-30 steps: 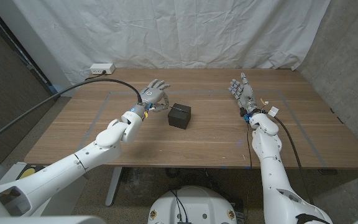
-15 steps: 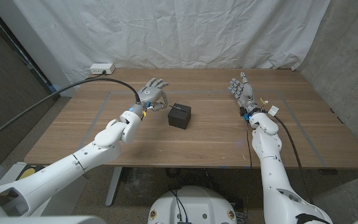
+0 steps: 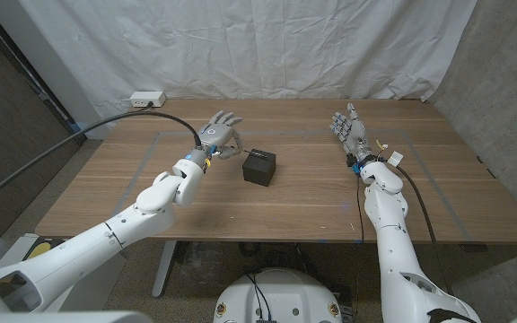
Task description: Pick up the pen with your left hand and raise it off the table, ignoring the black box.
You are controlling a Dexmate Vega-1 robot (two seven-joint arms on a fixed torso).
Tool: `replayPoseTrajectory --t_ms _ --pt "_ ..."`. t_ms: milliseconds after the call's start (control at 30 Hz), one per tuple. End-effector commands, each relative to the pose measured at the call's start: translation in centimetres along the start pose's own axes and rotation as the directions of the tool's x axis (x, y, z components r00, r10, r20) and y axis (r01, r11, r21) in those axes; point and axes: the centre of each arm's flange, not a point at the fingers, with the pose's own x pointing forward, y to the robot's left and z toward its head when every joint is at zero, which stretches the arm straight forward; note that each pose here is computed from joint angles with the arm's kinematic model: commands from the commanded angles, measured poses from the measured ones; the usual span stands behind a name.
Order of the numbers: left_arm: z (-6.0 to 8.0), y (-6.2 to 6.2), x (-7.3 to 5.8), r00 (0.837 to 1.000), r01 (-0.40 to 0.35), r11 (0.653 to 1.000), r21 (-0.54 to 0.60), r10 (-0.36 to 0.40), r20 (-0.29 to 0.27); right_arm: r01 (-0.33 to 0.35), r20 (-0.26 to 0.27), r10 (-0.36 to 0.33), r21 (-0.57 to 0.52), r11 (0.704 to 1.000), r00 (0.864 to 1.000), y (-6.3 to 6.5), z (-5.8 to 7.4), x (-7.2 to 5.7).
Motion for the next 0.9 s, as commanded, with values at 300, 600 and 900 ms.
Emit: replayPoseTrajectory --t_ms 300,600,900 --pt "0.0 1.6 -0.1 1.0 -0.023 1.0 0.007 0.023 0.0 0.005 0.005 -0.005 -0.007 1.0 1.0 0.1 0.2 -0.2" --pt "-0.2 2.2 -0.2 0.999 -0.037 0.999 0.009 0.037 -0.004 0.003 0.011 -0.003 -0.01 1.0 1.0 0.3 0.5 -0.3" --pt "-0.4 2.8 -0.3 0.999 -0.041 0.999 0.01 0.041 0.0 0.011 0.008 -0.011 -0.014 1.0 1.0 0.4 0.5 -0.3"
